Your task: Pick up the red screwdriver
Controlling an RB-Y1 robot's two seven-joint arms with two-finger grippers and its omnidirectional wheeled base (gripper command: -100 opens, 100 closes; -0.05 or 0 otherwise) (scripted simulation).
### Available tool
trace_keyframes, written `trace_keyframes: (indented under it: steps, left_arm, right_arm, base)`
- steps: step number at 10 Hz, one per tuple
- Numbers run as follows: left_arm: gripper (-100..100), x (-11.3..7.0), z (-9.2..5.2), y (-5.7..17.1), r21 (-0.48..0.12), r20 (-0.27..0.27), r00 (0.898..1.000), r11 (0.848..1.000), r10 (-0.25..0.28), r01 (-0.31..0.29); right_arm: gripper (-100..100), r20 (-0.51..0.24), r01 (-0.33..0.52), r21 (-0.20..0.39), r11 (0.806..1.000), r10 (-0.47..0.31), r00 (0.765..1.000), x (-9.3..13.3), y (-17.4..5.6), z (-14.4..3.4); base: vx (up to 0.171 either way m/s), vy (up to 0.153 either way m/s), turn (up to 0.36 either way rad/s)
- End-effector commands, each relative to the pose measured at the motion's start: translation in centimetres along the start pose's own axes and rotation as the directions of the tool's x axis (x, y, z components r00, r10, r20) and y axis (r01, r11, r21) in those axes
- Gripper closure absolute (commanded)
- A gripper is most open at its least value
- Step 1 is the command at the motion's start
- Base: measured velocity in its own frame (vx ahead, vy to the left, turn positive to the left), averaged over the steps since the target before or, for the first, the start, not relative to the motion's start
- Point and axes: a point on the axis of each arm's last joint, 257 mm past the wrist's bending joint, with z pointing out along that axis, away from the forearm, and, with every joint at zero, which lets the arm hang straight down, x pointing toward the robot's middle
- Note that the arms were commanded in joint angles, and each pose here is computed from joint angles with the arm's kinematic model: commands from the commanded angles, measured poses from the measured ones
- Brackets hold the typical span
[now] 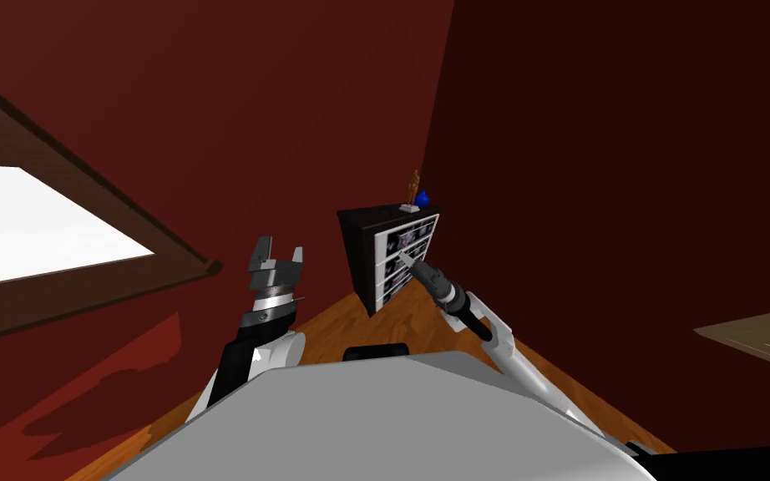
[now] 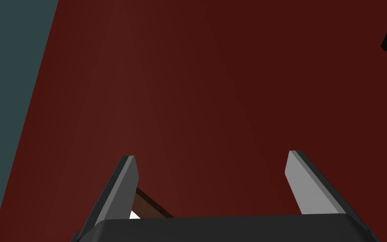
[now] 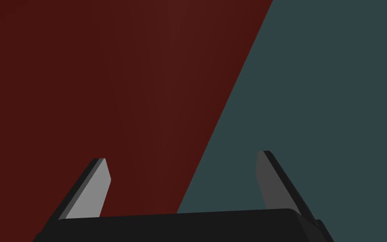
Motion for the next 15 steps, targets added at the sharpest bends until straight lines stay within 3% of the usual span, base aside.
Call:
trace_keyframes:
  steps: [1,2,3,5,6,7,8,10,11,12,13,14,15]
  left_arm:
    - [0,0.0,0.0,0.0,0.0,0.0,1.0,1.0,0.0,0.0]
    - [0,0.0,0.0,0.0,0.0,0.0,1.0,1.0,0.0,0.0]
    - [0,0.0,0.0,0.0,0.0,0.0,1.0,1.0,0.0,0.0]
    - [0,0.0,0.0,0.0,0.0,0.0,1.0,1.0,0.0,0.0]
    - [0,0.0,0.0,0.0,0.0,0.0,1.0,1.0,0.0,0.0]
    - [0,0.0,0.0,0.0,0.0,0.0,1.0,1.0,0.0,0.0]
    - [0,0.0,0.0,0.0,0.0,0.0,1.0,1.0,0.0,0.0]
    - [0,0.0,0.0,0.0,0.0,0.0,1.0,1.0,0.0,0.0]
    - [0,0.0,0.0,0.0,0.0,0.0,1.0,1.0,0.0,0.0]
    - [0,0.0,0.0,0.0,0.0,0.0,1.0,1.0,0.0,0.0]
    - [0,0.0,0.0,0.0,0.0,0.0,1.0,1.0,0.0,0.0]
    - [0,0.0,0.0,0.0,0.0,0.0,1.0,1.0,0.0,0.0]
    - [0,0.0,0.0,0.0,0.0,0.0,1.0,1.0,0.0,0.0]
  right_arm:
    - [-100,-0.098,-0.034,-0.029,0.999,0.031,0.995,2.3,0.0,0.2]
    - [-100,-0.128,-0.03,-0.017,0.999,0.028,0.991,2.6,-0.2,-0.2]
    - [-100,-0.203,-0.061,-0.031,0.998,0.053,0.978,4.4,-0.4,-0.4]
    - [-100,-0.242,-0.056,-0.022,0.998,0.049,0.969,4.8,-0.5,-0.8]
    - [-100,-0.324,-0.088,-0.025,0.996,0.076,0.943,6.7,-0.8,-1.5]
    - [-100,-0.348,-0.08,-0.02,0.997,0.068,0.935,6.7,-0.9,-1.7]
    - [-100,-0.419,-0.109,-0.02,0.994,0.09,0.903,8.4,-1.2,-2.5]
    - [-100,-0.458,-0.097,-0.004,0.995,0.085,0.885,8.5,-1.4,-3.2]
    - [-100,-0.53,-0.123,0.008,0.992,0.108,0.841,10.0,-1.9,-4.4]
    - [-100,-0.554,-0.11,0.016,0.994,0.101,0.826,9.8,-2.0,-4.8]
    - [-100,-0.613,-0.129,0.04,0.991,0.126,0.78,11.0,-2.6,-6.3]
    - [-100,-0.643,-0.115,0.046,0.992,0.117,0.757,10.8,-2.8,-6.8]
    - [-100,-0.651,-0.108,0.054,0.993,0.117,0.75,10.7,-2.9,-7.1]
  base:
    - [-0.058,-0.014,0.177]
    - [-0.044,-0.011,0.077]
    - [-0.042,-0.005,0.164]
    - [-0.02,-0.002,0.031]
    - [-0.017,0.012,0.16]
    - [-0.016,0.006,0.127]
    - [-0.015,0.012,0.155]
    - [-0.005,0.005,0.048]
    - [-0.002,0.018,0.149]
    - [0.0,0.016,0.114]
    - [0.007,0.025,0.184]
    - [0.012,0.02,0.109]
    - [0.01,0.009,0.009]
